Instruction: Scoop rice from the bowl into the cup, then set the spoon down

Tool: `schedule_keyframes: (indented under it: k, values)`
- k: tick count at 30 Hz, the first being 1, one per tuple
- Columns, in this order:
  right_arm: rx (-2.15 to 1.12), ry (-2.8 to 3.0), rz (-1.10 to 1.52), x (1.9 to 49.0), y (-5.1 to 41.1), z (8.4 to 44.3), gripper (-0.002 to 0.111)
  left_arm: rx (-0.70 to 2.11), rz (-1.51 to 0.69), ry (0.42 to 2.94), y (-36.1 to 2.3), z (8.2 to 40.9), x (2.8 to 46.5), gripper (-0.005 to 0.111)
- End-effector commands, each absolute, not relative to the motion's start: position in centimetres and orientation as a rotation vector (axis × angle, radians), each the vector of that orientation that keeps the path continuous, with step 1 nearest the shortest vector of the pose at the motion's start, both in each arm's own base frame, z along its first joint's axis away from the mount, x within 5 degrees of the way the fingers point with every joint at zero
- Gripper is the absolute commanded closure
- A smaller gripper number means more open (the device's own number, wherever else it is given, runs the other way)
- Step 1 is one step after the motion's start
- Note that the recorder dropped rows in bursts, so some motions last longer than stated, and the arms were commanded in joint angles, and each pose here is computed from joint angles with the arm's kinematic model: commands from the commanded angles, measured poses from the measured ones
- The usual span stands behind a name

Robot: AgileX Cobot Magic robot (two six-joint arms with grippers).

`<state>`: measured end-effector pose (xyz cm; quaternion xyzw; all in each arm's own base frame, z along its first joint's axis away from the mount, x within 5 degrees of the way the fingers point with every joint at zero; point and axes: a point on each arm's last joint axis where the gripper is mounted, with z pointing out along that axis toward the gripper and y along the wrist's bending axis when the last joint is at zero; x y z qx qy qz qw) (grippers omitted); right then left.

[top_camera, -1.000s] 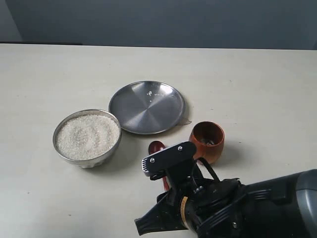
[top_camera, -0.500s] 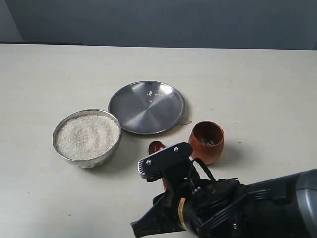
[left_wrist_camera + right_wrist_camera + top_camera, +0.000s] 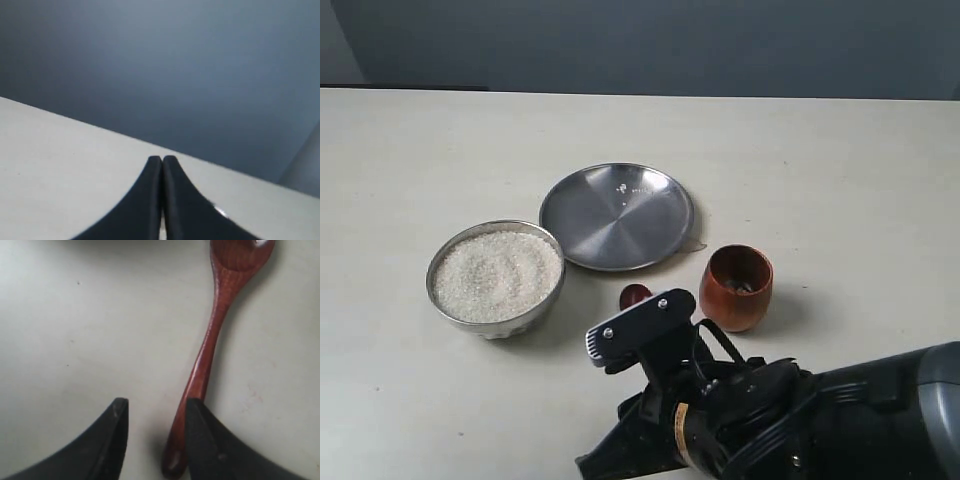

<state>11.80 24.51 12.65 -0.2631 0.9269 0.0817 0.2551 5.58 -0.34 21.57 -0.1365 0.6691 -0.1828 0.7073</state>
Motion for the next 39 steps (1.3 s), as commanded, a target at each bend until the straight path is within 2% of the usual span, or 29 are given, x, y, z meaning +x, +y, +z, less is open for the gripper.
schedule_keyframes:
  k: [1, 5, 13, 18, 22, 39]
  values:
    - [-0.715, 2.512, 0.216, 11.8, 24.5, 12.6, 0.071, -0.272, -0.419, 1.383, -0.4, 25.2, 4.7, 0.106]
    - [-0.7, 2.507, 0.225, 11.8, 24.5, 12.6, 0.071, -0.181, -0.341, 1.487, -0.6, 27.1, 4.8, 0.106]
    - [-0.685, 2.511, 0.23, 11.8, 24.5, 12.6, 0.071, -0.109, -0.275, 1.942, -1.3, 27.4, 9.0, 0.106]
    - [-0.583, 2.51, 0.099, 12.4, 23.6, 12.7, 0.071, 0.02, -0.219, 2.261, -1.7, 26.3, 12.3, 0.106]
    - [-0.54, 2.518, 0.051, 12.5, 23.1, 12.6, 0.071, 0.074, -0.208, 2.409, -1.9, 24.7, 13.7, 0.106]
    - [-0.61, 2.571, 0.198, 11.7, 24.1, 11.0, 0.071, 0.071, -0.212, 2.449, -1.9, 24.1, 14.1, 0.106]
